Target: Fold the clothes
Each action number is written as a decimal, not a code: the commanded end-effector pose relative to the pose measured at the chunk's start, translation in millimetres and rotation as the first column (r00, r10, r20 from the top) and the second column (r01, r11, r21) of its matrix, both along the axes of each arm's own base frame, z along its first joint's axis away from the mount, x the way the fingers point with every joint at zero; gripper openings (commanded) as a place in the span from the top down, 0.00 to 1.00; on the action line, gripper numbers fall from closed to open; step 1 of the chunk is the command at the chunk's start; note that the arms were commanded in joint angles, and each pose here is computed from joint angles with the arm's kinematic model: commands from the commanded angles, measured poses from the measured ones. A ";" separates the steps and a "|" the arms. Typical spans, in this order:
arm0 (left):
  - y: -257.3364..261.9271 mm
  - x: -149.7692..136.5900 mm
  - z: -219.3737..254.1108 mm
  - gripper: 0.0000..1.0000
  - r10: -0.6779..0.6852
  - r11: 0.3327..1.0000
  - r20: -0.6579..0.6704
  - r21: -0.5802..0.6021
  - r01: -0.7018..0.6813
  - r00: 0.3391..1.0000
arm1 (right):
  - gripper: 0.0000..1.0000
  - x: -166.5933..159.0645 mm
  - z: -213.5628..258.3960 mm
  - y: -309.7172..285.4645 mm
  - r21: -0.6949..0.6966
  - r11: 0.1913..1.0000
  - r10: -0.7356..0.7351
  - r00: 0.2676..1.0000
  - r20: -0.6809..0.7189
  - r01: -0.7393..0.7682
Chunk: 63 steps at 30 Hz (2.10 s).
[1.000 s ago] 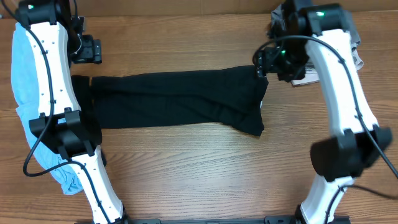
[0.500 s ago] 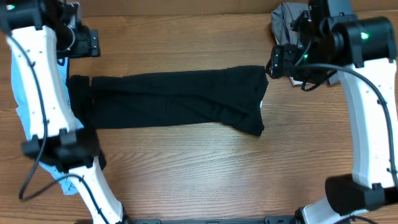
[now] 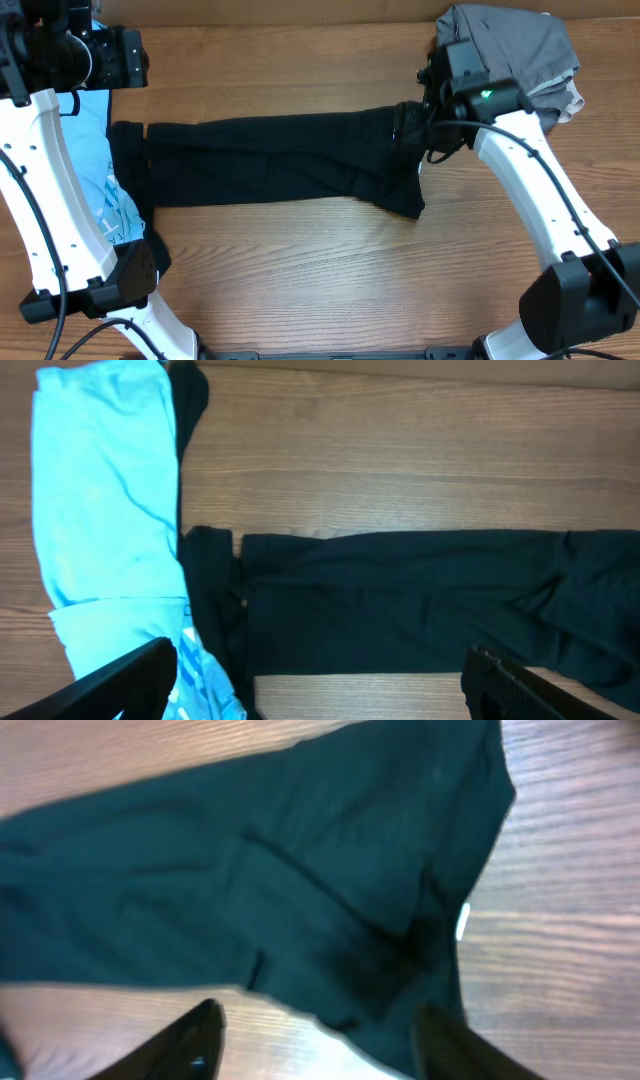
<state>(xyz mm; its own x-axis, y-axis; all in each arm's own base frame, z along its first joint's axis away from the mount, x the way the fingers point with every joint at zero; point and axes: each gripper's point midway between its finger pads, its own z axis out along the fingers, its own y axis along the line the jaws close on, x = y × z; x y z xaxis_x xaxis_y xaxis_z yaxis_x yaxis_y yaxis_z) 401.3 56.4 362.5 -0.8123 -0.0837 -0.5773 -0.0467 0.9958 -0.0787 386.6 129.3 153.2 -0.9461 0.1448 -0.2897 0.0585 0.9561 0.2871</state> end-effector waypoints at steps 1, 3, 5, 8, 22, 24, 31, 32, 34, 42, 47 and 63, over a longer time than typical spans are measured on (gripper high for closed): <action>-4.2 11.1 -13.6 0.07 -0.018 0.999 -0.027 -0.032 0.017 0.999 | 0.69 2.8 -31.2 -12.1 -0.008 0.998 -0.058 0.998 0.009 0.058; -4.2 15.0 -18.6 0.08 -0.020 0.999 -0.037 -0.034 0.018 0.999 | 0.81 5.1 -42.3 -11.6 -0.004 0.999 -0.054 0.998 0.027 0.054; -3.4 19.0 -23.5 0.08 -0.020 0.999 -0.046 -0.036 0.018 0.999 | 0.89 8.2 -49.4 -8.0 0.010 0.999 -0.040 0.998 0.049 0.040; -2.1 27.5 -32.2 0.08 -0.021 0.999 -0.057 -0.039 0.019 0.998 | 0.96 12.9 -59.7 -1.7 0.039 0.999 -0.028 0.996 0.081 0.025; -4.4 65.2 -89.1 0.05 -0.044 0.998 -0.152 -0.059 0.035 0.987 | 0.96 5.4 -128.8 2.8 0.042 0.999 -0.027 0.998 -0.057 0.029; -4.8 68.0 -95.8 0.04 -0.047 0.997 -0.165 -0.062 0.037 0.985 | 0.96 4.3 -136.3 -1.1 0.031 0.998 -0.054 0.995 -0.080 0.057; -3.9 76.7 -127.7 0.00 -0.050 0.996 -0.235 -0.078 0.033 0.971 | 0.96 -15.6 -167.8 -30.1 -0.045 0.990 -0.139 0.967 -0.215 0.133; -3.7 77.5 -131.9 0.00 -0.051 0.996 -0.244 -0.080 0.032 0.968 | 0.96 -17.1 -171.1 -35.1 -0.052 0.988 -0.152 0.962 -0.228 0.144; -3.6 79.1 -143.3 0.00 -0.052 0.996 -0.271 -0.086 0.030 0.961 | 0.96 -18.8 -175.9 -51.0 -0.061 0.981 -0.192 0.948 -0.253 0.182; -3.1 82.3 -157.9 0.00 -0.067 0.995 -0.298 -0.088 0.042 0.952 | 0.96 -14.8 -174.8 -107.2 -0.026 0.964 -0.262 0.928 -0.265 0.264; -12.5 81.9 -161.1 0.00 -0.119 0.988 -0.297 -0.135 0.082 0.948 | 0.96 -10.4 -171.2 -120.7 0.038 0.963 -0.248 0.935 -0.253 0.266; -38.4 19.6 -283.0 0.12 -0.236 0.953 -0.612 -0.296 0.058 0.755 | 0.26 -9.7 -168.9 -116.8 0.072 0.964 -0.231 0.939 -0.254 0.257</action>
<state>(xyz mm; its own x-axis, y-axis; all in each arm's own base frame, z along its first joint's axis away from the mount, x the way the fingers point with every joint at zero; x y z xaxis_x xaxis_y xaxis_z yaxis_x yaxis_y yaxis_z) 429.0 26.4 94.7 -0.9982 -0.0184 0.0568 -0.0345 0.9541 -0.2974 393.3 32.7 13.1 -0.9220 0.3810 -0.0695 0.3157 0.8433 0.4350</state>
